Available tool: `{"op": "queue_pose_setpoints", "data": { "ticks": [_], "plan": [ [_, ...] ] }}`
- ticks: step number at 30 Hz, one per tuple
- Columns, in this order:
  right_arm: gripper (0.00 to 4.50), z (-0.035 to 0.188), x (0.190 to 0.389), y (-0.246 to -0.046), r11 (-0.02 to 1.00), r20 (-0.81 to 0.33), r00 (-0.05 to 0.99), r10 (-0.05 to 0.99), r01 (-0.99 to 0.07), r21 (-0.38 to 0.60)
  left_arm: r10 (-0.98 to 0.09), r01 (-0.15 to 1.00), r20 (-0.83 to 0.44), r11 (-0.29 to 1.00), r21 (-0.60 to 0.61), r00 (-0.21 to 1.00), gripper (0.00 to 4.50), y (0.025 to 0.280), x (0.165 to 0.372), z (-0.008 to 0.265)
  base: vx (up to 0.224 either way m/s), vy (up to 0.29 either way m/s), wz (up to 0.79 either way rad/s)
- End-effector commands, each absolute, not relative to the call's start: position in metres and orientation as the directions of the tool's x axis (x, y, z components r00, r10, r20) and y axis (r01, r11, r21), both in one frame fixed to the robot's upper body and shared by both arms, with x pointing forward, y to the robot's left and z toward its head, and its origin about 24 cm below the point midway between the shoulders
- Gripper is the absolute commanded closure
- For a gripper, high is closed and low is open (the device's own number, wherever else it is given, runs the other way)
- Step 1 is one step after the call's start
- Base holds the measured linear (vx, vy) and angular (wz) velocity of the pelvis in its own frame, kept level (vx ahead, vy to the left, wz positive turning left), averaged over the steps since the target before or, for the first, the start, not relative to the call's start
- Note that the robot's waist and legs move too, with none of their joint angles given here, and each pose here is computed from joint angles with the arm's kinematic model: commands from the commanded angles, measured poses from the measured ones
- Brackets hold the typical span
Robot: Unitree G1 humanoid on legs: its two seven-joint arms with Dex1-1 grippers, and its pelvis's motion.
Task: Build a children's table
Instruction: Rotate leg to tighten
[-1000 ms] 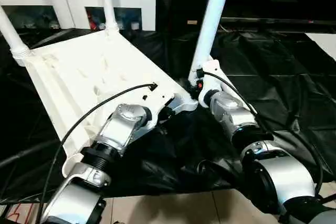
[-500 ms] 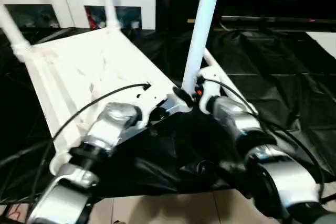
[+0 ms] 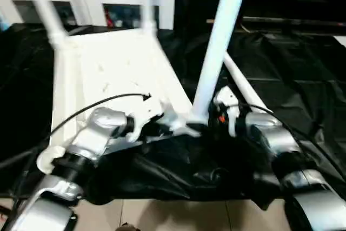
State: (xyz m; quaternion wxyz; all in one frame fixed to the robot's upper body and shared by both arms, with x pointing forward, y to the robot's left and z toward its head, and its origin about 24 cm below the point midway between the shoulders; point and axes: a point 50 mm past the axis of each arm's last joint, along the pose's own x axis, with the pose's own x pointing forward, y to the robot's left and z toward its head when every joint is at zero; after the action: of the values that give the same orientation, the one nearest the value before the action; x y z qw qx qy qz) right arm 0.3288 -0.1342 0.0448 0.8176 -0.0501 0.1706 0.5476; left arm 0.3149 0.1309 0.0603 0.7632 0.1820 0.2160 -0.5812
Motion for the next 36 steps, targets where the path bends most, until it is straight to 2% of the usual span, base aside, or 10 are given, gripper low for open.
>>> {"op": "queue_pose_setpoints", "data": {
  "ticks": [1,3,9,15,19,22,27,32,34,36],
  "plan": [
    [0.83,0.041,0.322,-0.129,0.337,-0.348,0.274,0.896,-0.932,0.133,-0.872,0.988,-0.464,0.131,0.081,0.154,4.50,0.111,0.313,0.080,0.000,0.000,0.00],
    [0.83,0.041,0.321,-0.128,0.332,-0.348,0.269,0.898,-0.933,0.135,-0.871,0.989,-0.468,0.128,0.081,0.151,4.50,0.112,0.314,0.079,0.000,0.000,0.00],
    [1.54,0.039,0.316,-0.127,0.321,-0.355,0.253,0.900,-0.936,0.147,-0.870,0.990,-0.473,0.118,0.078,0.141,4.50,0.114,0.313,0.078,0.000,0.000,0.00],
    [1.67,0.034,0.314,-0.125,0.332,-0.354,0.257,0.899,-0.928,0.167,-0.870,0.989,-0.470,0.132,0.066,0.148,4.50,0.114,0.313,0.076,0.000,0.000,0.00],
    [1.68,0.027,0.319,-0.118,0.455,-0.335,0.381,0.862,-0.872,0.178,-0.863,0.975,-0.455,0.214,0.060,0.217,4.50,0.110,0.319,0.074,0.000,0.000,0.00],
    [1.69,0.018,0.332,-0.109,0.648,-0.350,0.565,0.747,-0.737,0.192,-0.815,0.929,-0.454,0.360,0.089,0.359,4.50,0.104,0.332,0.073,0.000,0.000,0.00],
    [1.69,0.013,0.342,-0.085,0.781,-0.367,0.691,0.622,-0.583,0.225,-0.745,0.855,-0.442,0.506,0.114,0.500,4.50,0.091,0.345,0.073,0.000,0.000,0.00],
    [1.69,0.016,0.345,-0.063,0.805,-0.358,0.723,0.591,-0.556,0.206,-0.739,0.839,-0.417,0.531,0.123,0.529,4.50,0.073,0.345,0.076,0.000,0.000,0.00],
    [1.13,0.018,0.344,-0.056,0.791,-0.340,0.716,0.610,-0.571,0.218,-0.758,0.851,-0.404,0.510,0.124,0.512,4.50,0.065,0.343,0.078,0.000,0.000,0.00],
    [0.99,0.021,0.346,-0.055,0.768,-0.318,0.699,0.641,-0.589,0.252,-0.780,0.868,-0.396,0.483,0.113,0.485,4.50,0.062,0.339,0.077,0.000,0.000,0.00]
  ]
}}
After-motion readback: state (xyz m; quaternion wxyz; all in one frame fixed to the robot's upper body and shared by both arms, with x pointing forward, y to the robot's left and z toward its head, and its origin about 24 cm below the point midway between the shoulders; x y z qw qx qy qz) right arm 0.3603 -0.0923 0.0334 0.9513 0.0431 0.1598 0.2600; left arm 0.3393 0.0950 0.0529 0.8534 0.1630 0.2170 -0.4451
